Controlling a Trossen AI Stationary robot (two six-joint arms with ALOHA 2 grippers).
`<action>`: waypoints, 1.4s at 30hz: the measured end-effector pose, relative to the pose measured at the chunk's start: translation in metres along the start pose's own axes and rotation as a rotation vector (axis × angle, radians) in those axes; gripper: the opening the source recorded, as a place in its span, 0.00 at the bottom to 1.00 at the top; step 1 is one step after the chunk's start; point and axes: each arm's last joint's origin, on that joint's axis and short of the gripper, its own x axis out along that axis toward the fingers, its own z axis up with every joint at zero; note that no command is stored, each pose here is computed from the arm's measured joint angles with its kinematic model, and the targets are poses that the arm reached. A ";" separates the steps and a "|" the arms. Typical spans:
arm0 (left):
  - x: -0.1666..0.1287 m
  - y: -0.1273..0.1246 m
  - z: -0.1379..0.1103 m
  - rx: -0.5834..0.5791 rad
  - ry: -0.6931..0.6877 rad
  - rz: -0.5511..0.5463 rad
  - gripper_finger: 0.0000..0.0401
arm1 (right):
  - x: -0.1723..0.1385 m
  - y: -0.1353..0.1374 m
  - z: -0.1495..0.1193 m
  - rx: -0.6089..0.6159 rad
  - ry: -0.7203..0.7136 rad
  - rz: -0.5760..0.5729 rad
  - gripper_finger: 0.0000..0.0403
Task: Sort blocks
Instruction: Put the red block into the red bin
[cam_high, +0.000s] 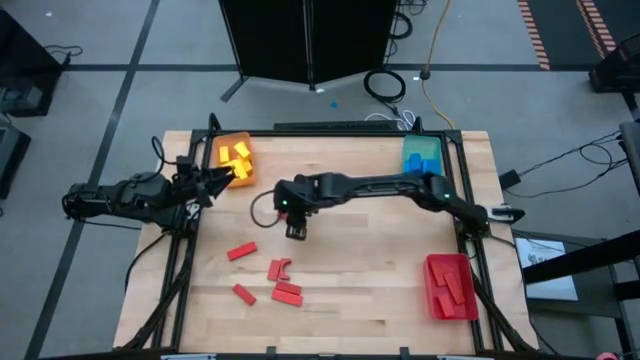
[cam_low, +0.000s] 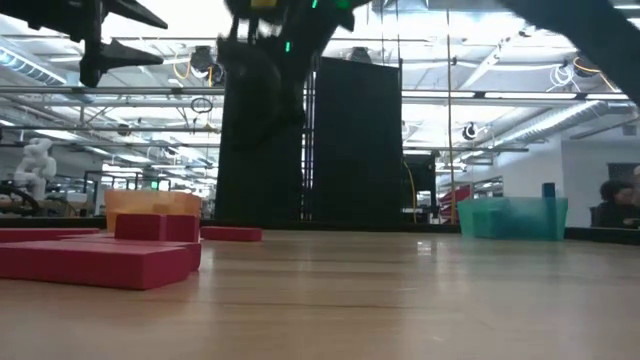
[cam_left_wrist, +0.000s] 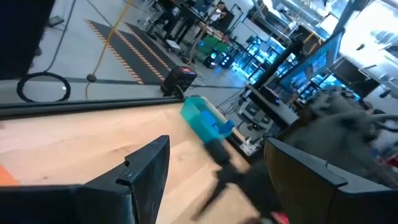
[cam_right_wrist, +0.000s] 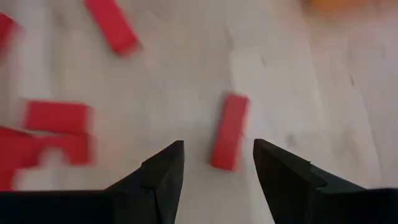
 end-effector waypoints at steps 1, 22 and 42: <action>0.000 0.000 0.000 0.002 0.006 -0.007 0.64 | 0.006 -0.003 -0.001 -0.001 0.035 -0.004 0.46; -0.001 -0.004 -0.006 0.184 0.167 -0.201 0.64 | 0.075 -0.015 -0.014 0.062 0.097 -0.004 0.71; -0.002 0.002 -0.012 0.203 0.234 -0.151 0.64 | 0.098 -0.017 -0.031 0.173 0.199 -0.035 0.16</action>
